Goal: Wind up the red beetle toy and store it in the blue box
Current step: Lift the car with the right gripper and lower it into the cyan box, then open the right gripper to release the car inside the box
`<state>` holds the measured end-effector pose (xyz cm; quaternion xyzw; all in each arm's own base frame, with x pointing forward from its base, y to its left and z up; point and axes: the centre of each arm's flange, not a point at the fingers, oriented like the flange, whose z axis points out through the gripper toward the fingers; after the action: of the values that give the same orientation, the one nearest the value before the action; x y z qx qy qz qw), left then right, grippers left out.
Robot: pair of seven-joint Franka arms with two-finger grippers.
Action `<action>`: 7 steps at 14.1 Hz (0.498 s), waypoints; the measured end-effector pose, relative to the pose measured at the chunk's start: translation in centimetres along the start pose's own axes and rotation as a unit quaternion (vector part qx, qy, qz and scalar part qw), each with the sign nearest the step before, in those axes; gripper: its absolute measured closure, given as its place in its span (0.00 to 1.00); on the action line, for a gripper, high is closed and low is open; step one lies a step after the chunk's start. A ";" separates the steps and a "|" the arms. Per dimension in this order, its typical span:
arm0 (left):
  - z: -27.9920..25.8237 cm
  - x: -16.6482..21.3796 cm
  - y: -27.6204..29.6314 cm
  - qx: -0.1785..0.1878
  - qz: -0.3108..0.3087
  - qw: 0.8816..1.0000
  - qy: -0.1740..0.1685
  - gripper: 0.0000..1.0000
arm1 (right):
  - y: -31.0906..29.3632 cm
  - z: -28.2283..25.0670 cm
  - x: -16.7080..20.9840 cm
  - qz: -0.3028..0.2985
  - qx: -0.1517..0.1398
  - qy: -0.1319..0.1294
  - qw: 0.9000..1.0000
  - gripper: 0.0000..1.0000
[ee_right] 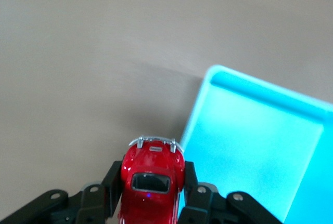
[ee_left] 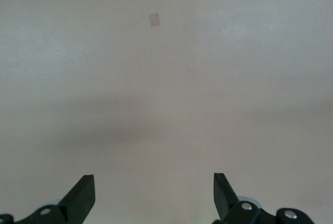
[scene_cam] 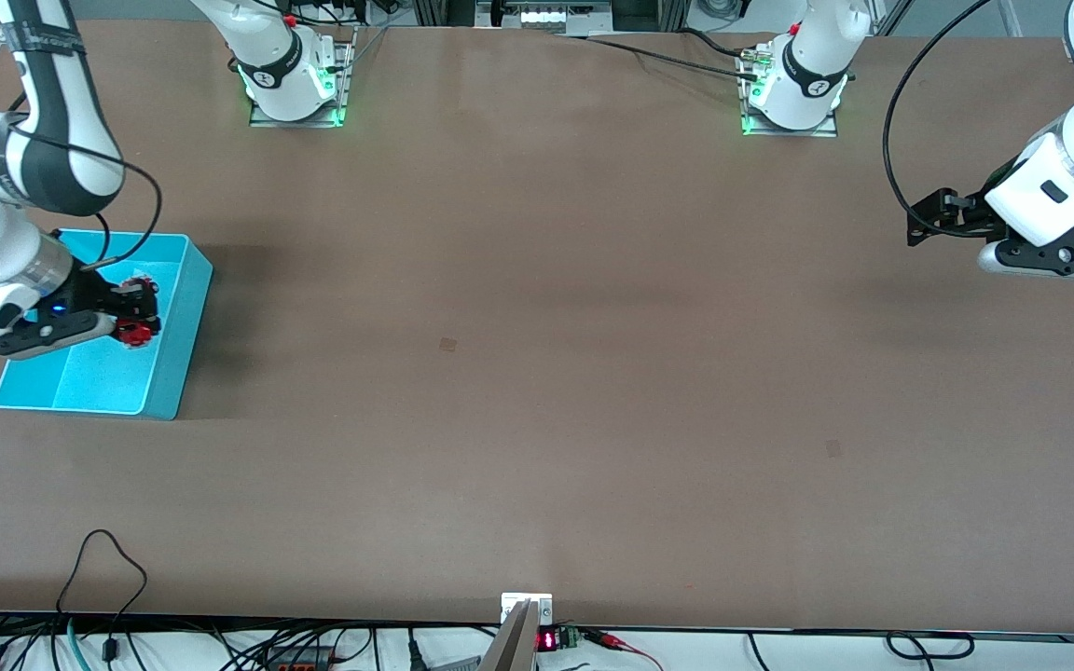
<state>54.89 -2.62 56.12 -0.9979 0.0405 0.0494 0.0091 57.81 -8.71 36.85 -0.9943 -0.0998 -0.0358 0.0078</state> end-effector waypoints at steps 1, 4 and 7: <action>0.0 0.0 0.0 0.000 0.000 1.000 0.000 0.00 | 1.0 0.4 -0.4 0.042 -0.001 -0.004 0.999 0.49; 0.0 0.0 0.0 0.000 0.000 1.000 0.000 0.00 | 3.7 2.5 -1.4 0.105 -0.011 -0.020 0.994 0.49; 0.1 0.0 0.0 0.000 0.000 1.000 -0.001 0.00 | 6.8 6.1 -2.6 0.125 -0.026 -0.034 0.991 0.49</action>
<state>54.92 -2.65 56.05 -0.9979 0.0407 0.0501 0.0091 57.08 -15.77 30.48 -0.9995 0.0256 -0.0034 -0.0167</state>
